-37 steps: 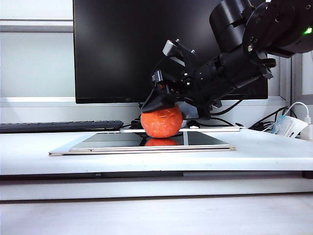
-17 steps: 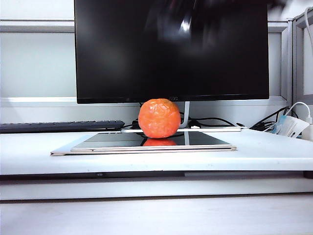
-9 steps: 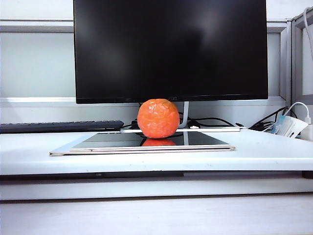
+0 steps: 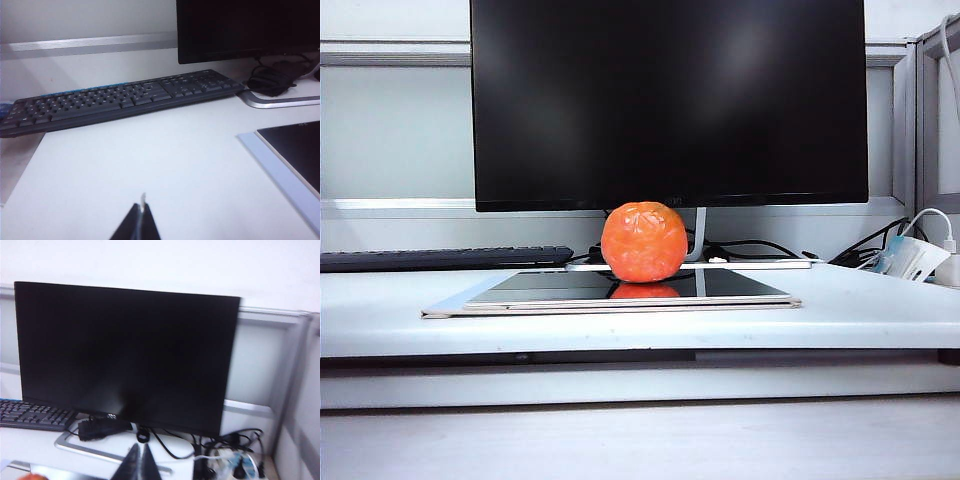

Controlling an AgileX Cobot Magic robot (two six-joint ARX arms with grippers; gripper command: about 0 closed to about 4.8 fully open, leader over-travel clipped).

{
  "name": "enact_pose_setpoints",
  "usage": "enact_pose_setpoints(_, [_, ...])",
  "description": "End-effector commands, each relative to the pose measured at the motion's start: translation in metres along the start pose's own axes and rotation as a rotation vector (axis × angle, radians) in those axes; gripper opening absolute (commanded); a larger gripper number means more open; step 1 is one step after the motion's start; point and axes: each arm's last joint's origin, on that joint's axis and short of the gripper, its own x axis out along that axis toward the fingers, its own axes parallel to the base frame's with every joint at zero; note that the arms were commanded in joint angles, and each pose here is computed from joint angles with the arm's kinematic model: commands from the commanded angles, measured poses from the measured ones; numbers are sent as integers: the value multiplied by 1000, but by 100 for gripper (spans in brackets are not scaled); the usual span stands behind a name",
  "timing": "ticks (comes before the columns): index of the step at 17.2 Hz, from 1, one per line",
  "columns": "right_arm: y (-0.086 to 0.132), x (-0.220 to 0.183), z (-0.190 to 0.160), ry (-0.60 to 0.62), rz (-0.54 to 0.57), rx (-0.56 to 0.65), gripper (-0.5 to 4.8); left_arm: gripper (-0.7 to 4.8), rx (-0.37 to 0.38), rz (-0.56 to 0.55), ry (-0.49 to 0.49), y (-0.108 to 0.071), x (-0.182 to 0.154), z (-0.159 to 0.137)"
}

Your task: Place the orange on the center of the mirror.

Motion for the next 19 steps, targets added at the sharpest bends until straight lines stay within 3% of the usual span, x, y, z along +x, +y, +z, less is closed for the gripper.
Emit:
enact_pose_setpoints(1, [-7, -33, -15, 45, 5, -11, 54, -5, 4, -4, -7, 0, 0, 1])
enact_pose_setpoints(4, [-7, -35, -22, 168, -2, -47, 54, -5, 4, -5, -5, 0, 0, 1])
enact_pose_setpoints(8, [-7, -37, -30, 233, -24, -71, 54, -5, 2, -7, 22, 0, 0, -2])
enact_pose_setpoints(10, [-4, -30, -43, 273, -105, -93, 54, -5, 2, -6, 22, 0, 0, -2])
enact_pose_setpoints(12, [-1, -11, -86, 381, -242, -129, 54, -5, 2, -6, 22, 0, 0, -2])
enact_pose_setpoints(15, [-6, 12, -132, 295, -344, -48, 54, -5, 2, -6, 22, 0, 0, -2])
enact_pose_setpoints(19, [-9, 22, -174, 201, -332, 67, 54, -5, 2, -6, 22, 0, 0, -2])
